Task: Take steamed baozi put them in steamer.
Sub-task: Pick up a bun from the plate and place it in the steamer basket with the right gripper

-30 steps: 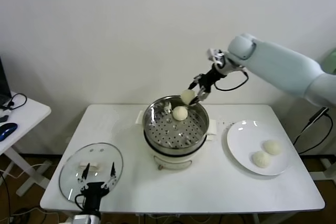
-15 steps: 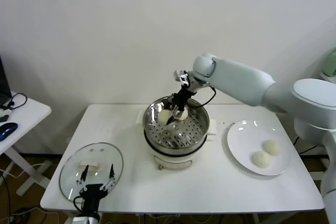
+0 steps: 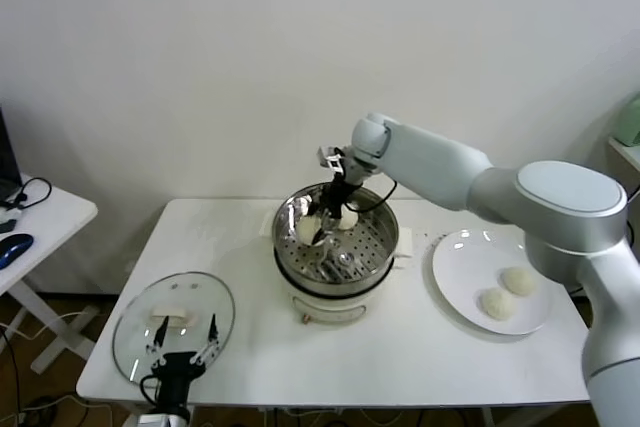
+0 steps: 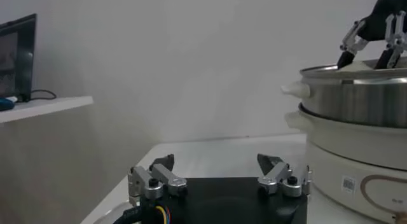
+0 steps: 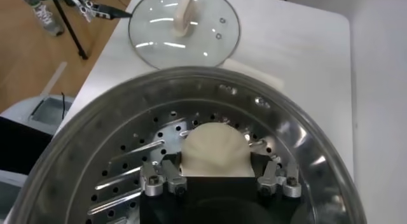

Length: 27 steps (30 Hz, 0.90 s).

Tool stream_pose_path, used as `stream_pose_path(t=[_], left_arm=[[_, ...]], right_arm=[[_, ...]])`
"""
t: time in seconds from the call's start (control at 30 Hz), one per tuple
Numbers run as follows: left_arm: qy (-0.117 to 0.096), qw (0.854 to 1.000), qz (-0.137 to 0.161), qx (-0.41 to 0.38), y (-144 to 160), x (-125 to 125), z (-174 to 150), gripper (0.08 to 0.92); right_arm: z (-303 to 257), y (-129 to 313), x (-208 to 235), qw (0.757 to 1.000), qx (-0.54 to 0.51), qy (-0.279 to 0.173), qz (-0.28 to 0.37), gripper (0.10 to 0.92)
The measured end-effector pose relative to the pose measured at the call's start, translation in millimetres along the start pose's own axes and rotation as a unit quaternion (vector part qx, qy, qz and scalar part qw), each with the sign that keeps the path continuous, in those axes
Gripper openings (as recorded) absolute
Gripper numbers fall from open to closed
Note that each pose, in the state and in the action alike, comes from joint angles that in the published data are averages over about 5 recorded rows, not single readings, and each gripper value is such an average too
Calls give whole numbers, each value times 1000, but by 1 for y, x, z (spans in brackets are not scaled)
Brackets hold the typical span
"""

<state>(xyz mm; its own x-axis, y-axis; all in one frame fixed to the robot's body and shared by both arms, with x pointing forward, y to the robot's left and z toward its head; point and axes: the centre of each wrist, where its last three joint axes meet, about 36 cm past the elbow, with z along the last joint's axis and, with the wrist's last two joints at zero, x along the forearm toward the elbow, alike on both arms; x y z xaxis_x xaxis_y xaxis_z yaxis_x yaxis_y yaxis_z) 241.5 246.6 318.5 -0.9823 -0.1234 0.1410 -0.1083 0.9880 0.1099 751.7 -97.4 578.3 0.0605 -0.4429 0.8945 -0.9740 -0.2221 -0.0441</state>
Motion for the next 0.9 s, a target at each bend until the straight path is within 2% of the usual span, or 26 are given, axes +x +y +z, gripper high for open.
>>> stream_pose_path(t=[0.17,0.4,0.67,0.9], left_arm=[[1,1000,-1,0,1,1,1,823],[2,1000,-1,0,0,1,2,823],[2,1000,-3,0,1,1,2,823],[0,1000,-2,-1,0,1,0,823]], right_arm=[[2,1,-5,1000,2,5,-3,722],[-1,3,-10,1000,10,10,-7,818],[-3,5,-4,1000,17,12,-9,823],[2,10,27,1000,25,17,-6,823]])
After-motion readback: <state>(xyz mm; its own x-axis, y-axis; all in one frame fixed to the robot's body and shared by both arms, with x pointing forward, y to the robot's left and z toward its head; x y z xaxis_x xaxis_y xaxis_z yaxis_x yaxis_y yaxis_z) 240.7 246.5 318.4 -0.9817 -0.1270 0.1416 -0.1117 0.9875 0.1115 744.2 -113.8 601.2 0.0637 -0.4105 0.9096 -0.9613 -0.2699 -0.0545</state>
